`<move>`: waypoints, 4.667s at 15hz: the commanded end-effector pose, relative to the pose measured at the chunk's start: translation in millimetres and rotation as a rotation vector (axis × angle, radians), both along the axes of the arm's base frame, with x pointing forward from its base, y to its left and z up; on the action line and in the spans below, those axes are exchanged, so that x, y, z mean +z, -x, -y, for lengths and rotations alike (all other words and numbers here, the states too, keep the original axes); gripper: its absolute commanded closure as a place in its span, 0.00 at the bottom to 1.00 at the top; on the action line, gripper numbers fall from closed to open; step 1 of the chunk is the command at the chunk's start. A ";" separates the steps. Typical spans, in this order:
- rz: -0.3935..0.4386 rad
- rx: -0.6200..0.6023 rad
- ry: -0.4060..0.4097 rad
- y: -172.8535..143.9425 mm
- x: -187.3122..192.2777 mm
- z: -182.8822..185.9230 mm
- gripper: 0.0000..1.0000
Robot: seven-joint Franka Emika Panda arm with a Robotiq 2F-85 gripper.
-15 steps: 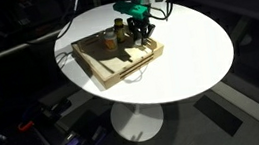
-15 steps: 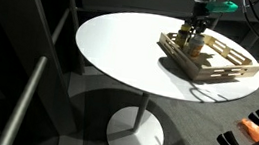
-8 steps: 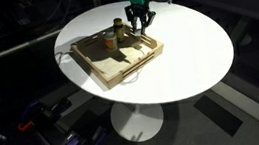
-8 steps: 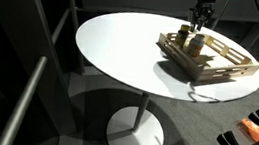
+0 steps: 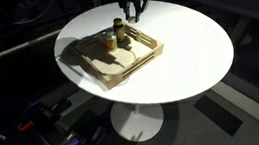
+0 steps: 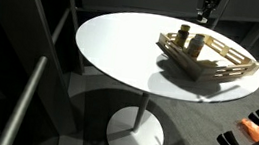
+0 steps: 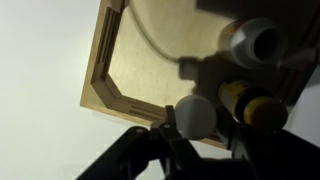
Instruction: Put the lid on top of the white bottle
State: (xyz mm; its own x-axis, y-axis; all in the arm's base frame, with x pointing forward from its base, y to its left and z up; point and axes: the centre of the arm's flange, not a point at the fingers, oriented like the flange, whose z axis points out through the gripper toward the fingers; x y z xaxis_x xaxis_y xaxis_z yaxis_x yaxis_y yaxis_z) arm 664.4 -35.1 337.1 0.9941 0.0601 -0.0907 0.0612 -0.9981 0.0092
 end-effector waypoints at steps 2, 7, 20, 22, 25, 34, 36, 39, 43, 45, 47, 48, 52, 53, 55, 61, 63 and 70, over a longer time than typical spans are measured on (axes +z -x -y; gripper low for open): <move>-0.010 0.108 -0.012 32.9 24.9 -16.8 0.81; -0.015 0.175 -0.028 46.4 37.2 -28.5 0.81; -0.018 0.181 -0.011 40.2 21.3 -40.6 0.81; -0.021 0.194 -0.009 44.4 17.3 -47.3 0.81; -0.022 0.209 0.005 49.2 10.7 -57.3 0.81; -0.020 0.237 0.009 63.6 -8.9 -62.4 0.81; -0.022 0.241 0.005 65.1 -12.3 -63.5 0.81; -0.036 0.243 0.002 67.0 -15.4 -64.2 0.81; -0.045 0.248 0.002 68.7 -15.2 -66.7 0.81; -0.049 0.252 -0.001 68.7 -16.5 -68.3 0.81; -0.052 0.257 -0.002 68.7 -17.4 -70.5 0.81; -0.053 0.258 -0.002 68.9 -17.4 -71.3 0.81; -0.054 0.258 0.008 68.9 -18.3 -72.6 0.81; -0.055 0.256 0.010 68.9 -19.0 -72.5 0.81; -0.058 0.255 0.012 69.0 -19.7 -72.1 0.81; -0.059 0.257 0.015 68.3 -23.2 -71.5 0.81; -0.056 0.259 0.015 67.3 -24.5 -71.8 0.81; -0.042 0.266 0.007 62.6 -29.4 -71.6 0.81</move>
